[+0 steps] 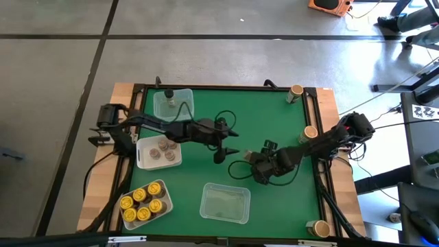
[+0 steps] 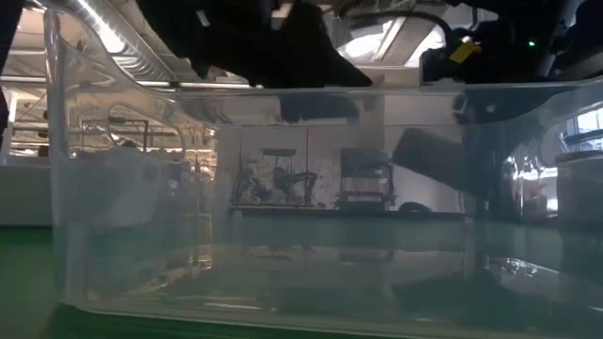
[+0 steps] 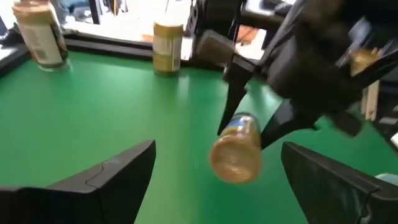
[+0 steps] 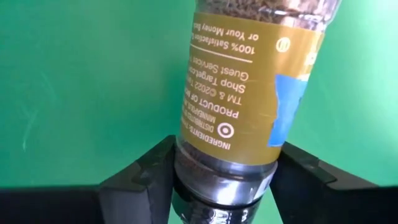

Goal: Sort spices by type
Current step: Put the black spice bottle into the top transparent bin

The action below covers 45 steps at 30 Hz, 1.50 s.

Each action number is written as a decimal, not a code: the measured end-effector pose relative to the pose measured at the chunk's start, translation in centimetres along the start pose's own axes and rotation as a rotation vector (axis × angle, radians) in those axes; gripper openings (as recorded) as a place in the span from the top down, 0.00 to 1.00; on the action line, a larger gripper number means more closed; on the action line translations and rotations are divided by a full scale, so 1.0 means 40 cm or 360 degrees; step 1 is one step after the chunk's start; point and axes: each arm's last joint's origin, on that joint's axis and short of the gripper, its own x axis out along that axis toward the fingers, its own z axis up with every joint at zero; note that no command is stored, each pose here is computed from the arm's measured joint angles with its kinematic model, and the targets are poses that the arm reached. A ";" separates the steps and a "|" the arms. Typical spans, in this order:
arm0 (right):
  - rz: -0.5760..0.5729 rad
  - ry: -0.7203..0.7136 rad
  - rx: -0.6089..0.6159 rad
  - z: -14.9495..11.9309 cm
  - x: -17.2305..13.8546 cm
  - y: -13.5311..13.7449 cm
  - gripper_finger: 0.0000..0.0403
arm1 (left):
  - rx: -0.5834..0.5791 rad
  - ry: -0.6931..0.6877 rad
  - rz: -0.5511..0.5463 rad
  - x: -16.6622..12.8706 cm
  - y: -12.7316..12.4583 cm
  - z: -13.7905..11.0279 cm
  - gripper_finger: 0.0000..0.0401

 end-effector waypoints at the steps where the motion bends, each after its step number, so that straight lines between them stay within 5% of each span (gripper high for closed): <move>1: -0.0004 -0.0017 -0.0016 0.004 -0.003 0.001 0.49 | 0.0012 0.0018 0.0000 0.014 0.001 -0.007 0.14; 20: -0.0026 -0.0201 -0.0103 0.045 -0.017 0.002 0.49 | 0.0123 0.0079 -0.0177 0.122 -0.013 -0.052 0.16; 28: -0.0025 -0.0205 -0.0126 0.046 -0.018 0.002 0.49 | 0.0185 0.0083 -0.0201 0.127 -0.013 -0.061 0.46; 30: -0.0034 -0.0208 -0.0138 0.046 -0.018 0.002 0.45 | 0.0204 0.0075 -0.0202 0.126 -0.013 -0.058 0.54; 38: -0.0115 0.0003 -0.0203 0.041 -0.078 -0.009 0.16 | 0.0310 0.0180 -0.0183 0.071 -0.013 -0.036 0.54; 45: -0.0108 -0.0155 -0.0210 -0.002 -0.116 -0.050 0.10 | 0.0274 -0.0063 -0.0117 -0.061 0.028 -0.056 0.54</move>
